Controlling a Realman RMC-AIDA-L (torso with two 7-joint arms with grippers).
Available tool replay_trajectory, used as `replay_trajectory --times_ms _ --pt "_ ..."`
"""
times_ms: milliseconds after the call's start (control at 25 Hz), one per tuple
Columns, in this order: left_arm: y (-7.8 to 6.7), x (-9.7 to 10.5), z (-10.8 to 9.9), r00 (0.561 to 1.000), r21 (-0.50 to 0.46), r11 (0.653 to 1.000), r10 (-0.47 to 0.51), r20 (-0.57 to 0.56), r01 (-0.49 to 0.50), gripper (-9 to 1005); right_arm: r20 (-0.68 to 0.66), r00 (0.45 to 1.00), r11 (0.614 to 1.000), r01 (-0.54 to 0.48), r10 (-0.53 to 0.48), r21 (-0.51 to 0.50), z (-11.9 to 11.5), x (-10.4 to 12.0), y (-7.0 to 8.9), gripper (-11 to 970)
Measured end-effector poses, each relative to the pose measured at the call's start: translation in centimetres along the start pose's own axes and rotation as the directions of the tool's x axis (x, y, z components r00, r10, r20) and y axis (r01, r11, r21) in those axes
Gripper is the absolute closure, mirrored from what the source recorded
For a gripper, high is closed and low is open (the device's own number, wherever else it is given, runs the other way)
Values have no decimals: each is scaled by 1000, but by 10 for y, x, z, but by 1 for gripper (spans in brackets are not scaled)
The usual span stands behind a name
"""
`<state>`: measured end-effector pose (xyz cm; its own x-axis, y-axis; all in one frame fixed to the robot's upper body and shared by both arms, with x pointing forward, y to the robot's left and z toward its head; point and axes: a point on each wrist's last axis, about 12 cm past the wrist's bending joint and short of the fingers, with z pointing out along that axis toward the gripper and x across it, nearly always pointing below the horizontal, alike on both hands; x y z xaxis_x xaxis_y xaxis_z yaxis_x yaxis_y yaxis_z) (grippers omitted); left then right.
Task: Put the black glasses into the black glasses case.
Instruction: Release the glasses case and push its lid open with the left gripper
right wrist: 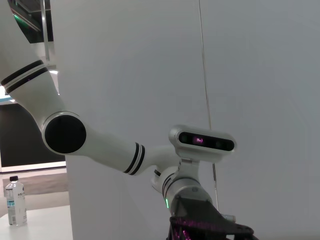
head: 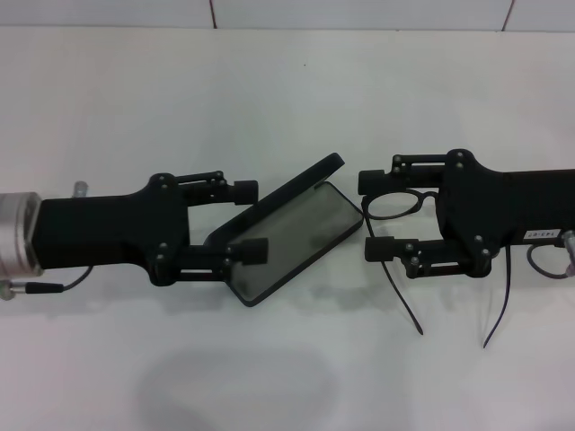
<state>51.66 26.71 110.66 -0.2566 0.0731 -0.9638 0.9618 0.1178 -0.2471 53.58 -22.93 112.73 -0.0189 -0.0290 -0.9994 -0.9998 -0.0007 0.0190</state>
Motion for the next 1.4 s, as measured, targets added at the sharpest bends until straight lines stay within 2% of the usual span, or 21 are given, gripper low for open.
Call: replay_trajectory --times_ms 280,680,960,1120,1160,1200,1280,1400 --pt "0 -2 -10 1000 -32 999 14 7 -13 207 -2 1000 1000 1 -1 0 1 -1 -2 301" --pt "2 -4 -10 1000 -30 999 15 4 -15 248 -4 1000 1000 -1 1 9 2 0 -2 306" --pt "3 -7 -10 1000 -45 999 18 23 -17 279 -21 1000 997 -2 4 76 -2 4 -7 310" --pt "15 -36 -6 1000 -112 994 -19 -16 17 297 -49 999 975 2 9 222 -27 10 -11 312" --pt "18 -54 3 995 -149 988 -46 -84 33 302 -51 999 954 7 9 301 -49 11 -8 313" --pt "18 -54 3 995 -149 988 -46 -84 33 306 -51 999 954 7 9 301 -49 11 -8 313" --pt "17 -79 17 980 -210 978 -42 -196 0 315 -38 999 921 10 5 388 -76 11 0 314" --pt "11 -108 36 946 -274 960 -38 -321 -55 328 -15 1000 881 6 1 474 -104 12 13 316"
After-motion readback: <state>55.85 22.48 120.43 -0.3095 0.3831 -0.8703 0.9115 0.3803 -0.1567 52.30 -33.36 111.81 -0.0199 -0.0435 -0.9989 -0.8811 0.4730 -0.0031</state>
